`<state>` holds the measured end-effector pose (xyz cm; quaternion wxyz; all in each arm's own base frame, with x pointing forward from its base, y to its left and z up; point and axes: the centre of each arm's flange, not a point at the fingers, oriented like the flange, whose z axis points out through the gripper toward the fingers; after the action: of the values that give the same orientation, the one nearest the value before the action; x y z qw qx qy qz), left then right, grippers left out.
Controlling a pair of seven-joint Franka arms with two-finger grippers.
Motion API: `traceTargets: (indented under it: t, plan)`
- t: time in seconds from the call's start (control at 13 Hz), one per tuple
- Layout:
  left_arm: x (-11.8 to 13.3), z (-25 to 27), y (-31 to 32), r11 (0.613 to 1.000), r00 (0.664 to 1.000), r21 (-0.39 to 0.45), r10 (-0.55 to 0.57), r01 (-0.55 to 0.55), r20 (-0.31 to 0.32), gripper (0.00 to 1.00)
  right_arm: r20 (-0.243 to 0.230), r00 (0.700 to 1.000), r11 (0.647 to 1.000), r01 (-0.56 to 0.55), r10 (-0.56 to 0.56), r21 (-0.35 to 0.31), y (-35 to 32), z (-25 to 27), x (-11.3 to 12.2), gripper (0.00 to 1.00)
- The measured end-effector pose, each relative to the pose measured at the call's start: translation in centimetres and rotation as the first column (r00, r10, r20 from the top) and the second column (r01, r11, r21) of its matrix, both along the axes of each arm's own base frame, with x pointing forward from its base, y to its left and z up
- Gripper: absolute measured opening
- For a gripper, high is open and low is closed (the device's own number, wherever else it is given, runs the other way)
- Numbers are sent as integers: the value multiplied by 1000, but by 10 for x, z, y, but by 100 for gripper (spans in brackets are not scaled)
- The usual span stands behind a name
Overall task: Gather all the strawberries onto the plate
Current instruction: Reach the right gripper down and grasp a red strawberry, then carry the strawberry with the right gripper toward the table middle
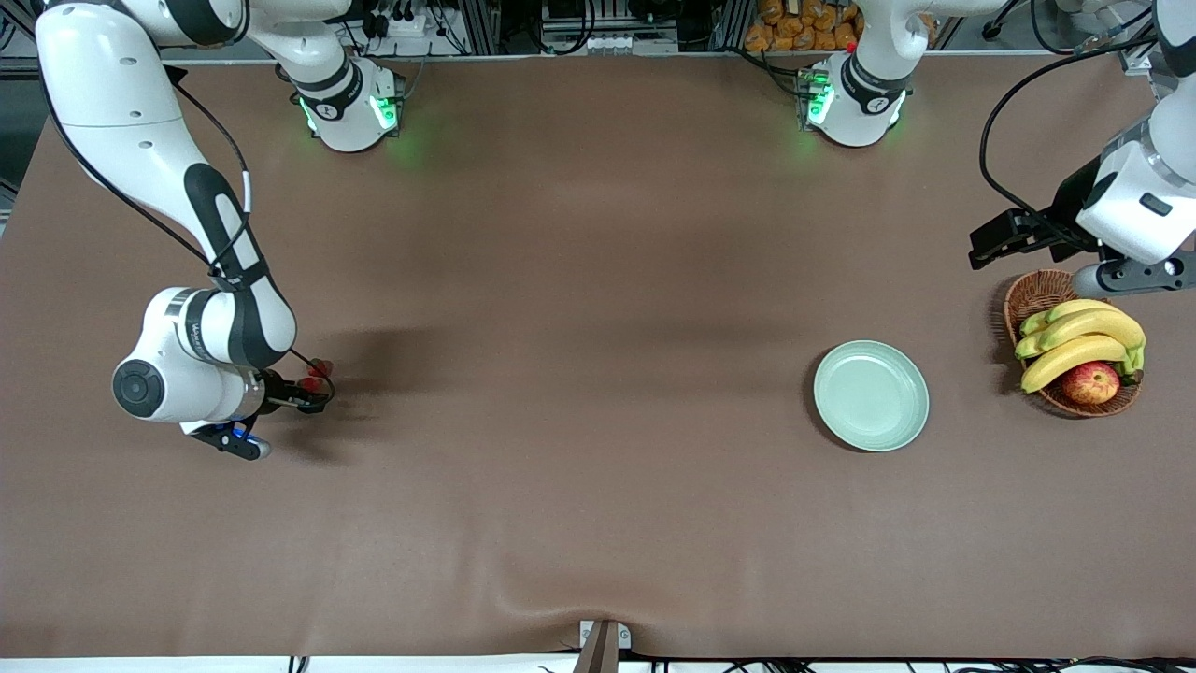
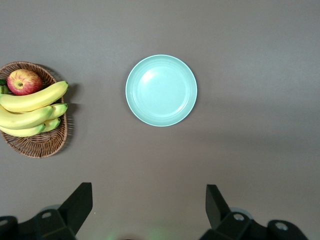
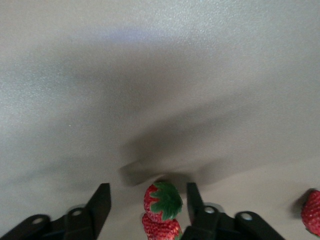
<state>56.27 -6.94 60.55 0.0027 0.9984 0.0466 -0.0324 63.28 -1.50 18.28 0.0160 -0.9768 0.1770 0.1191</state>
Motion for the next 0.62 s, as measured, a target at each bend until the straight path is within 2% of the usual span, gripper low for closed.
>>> traceTargets:
  t: [0.08, 0.15, 0.23, 0.31, 0.38, 0.62]
  plan:
    - [0, -1, 1, 1000, 1000, 0, 2, -2, -1, 100, 0, 1000, 1000, 0, 0, 0, 0, 0, 0, 54]
    - [0, -1, 1, 1000, 1000, 0, 2, -2, -1, 100, 0, 1000, 1000, 0, 0, 0, 0, 0, 0, 47]
    - [0, -1, 0, 1000, 1000, 0, 1, -1, -1, 100, 0, 1000, 1000, 0, 0, 0, 0, 0, 0, 45]
    - [0, -1, 0, 1000, 1000, 0, -1, 1, -1, 100, 0, 1000, 1000, 0, 0, 0, 0, 0, 0, 34]
    - [0, -1, -1, 1000, 1000, 0, -1, 1, -1, 100, 3, 1000, 1000, 0, 0, 0, 0, 1, 1, 29]
    - [0, -1, -1, 1000, 1000, 0, -2, 2, -1, 100, 26, 1000, 1000, -1, 1, -1, 0, 7, 7, 29]
